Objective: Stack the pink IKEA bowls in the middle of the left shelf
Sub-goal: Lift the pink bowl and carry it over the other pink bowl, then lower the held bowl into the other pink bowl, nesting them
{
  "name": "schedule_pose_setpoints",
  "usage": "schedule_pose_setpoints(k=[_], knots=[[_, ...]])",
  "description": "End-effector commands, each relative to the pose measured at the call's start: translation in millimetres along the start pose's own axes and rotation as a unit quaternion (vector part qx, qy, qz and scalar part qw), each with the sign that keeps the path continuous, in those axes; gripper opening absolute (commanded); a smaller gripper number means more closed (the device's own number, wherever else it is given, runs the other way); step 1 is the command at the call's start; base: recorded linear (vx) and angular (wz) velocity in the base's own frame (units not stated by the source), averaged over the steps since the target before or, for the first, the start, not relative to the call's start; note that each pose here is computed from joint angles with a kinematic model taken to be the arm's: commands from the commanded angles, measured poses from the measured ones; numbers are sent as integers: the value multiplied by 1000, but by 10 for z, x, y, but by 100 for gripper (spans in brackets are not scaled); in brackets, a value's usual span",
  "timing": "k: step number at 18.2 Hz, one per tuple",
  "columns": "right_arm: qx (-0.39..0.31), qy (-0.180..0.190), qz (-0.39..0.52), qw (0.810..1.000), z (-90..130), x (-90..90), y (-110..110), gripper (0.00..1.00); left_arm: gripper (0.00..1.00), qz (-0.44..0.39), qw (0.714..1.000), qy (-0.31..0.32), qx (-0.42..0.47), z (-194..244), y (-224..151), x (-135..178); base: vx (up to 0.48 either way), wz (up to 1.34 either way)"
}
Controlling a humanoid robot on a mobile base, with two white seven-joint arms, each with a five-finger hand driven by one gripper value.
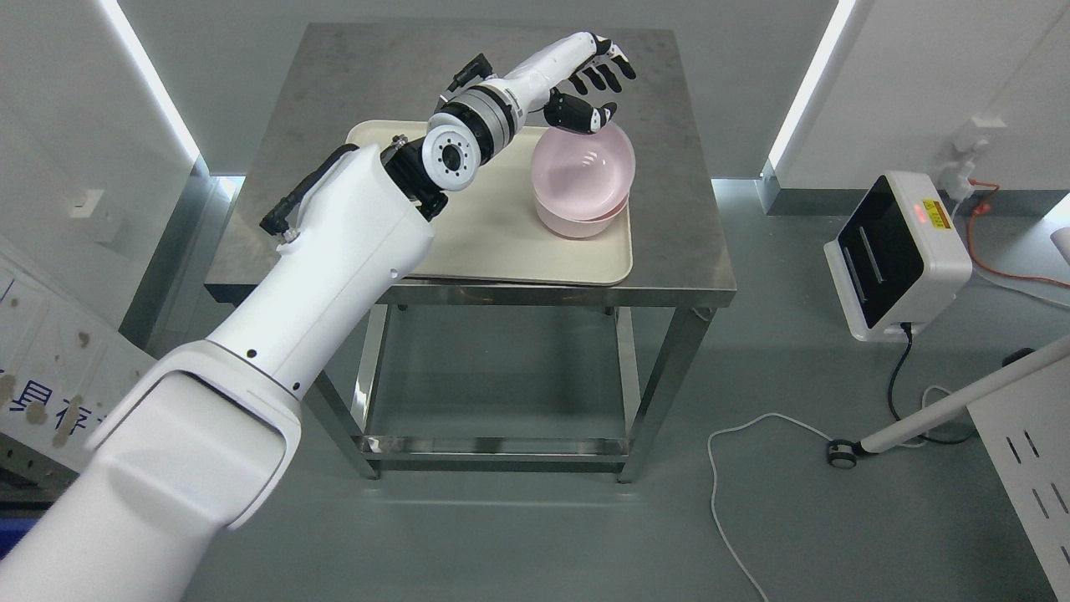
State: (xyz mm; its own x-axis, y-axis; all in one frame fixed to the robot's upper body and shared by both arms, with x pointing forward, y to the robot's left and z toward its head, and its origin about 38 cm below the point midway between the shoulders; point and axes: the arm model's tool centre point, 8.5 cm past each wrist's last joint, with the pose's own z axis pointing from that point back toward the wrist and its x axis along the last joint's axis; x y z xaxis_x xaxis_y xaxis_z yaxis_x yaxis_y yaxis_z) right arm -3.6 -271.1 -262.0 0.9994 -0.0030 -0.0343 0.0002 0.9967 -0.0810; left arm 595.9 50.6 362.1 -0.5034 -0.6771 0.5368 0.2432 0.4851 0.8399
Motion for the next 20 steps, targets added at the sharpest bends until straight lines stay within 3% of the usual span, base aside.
schedule_pose_setpoints(k=[1,4,9,11,17,20], knots=[[-9,-3,-6,1000,-6,-71,-114,100,64,23,999,26,30,49,283,-200,0,0],[-9,-3,-5,1000,-6,-71,-114,100,78,74,995,4,66,136,476,-194,0,0],[-9,-3,-5,1000,-6,-71,-114,100,81,146,980,-95,97,631,394,-29,0,0],[-9,-3,-5,1000,-6,-71,-114,100,88,154,975,-120,104,881,211,23,0,0],[-9,-2,-6,1000,-6,-72,-114,100,93,129,978,-158,50,1099,-297,268,0,0],[-9,-3,-6,1000,-6,-71,-114,100,93,35,991,-126,15,1086,-543,211,0,0]])
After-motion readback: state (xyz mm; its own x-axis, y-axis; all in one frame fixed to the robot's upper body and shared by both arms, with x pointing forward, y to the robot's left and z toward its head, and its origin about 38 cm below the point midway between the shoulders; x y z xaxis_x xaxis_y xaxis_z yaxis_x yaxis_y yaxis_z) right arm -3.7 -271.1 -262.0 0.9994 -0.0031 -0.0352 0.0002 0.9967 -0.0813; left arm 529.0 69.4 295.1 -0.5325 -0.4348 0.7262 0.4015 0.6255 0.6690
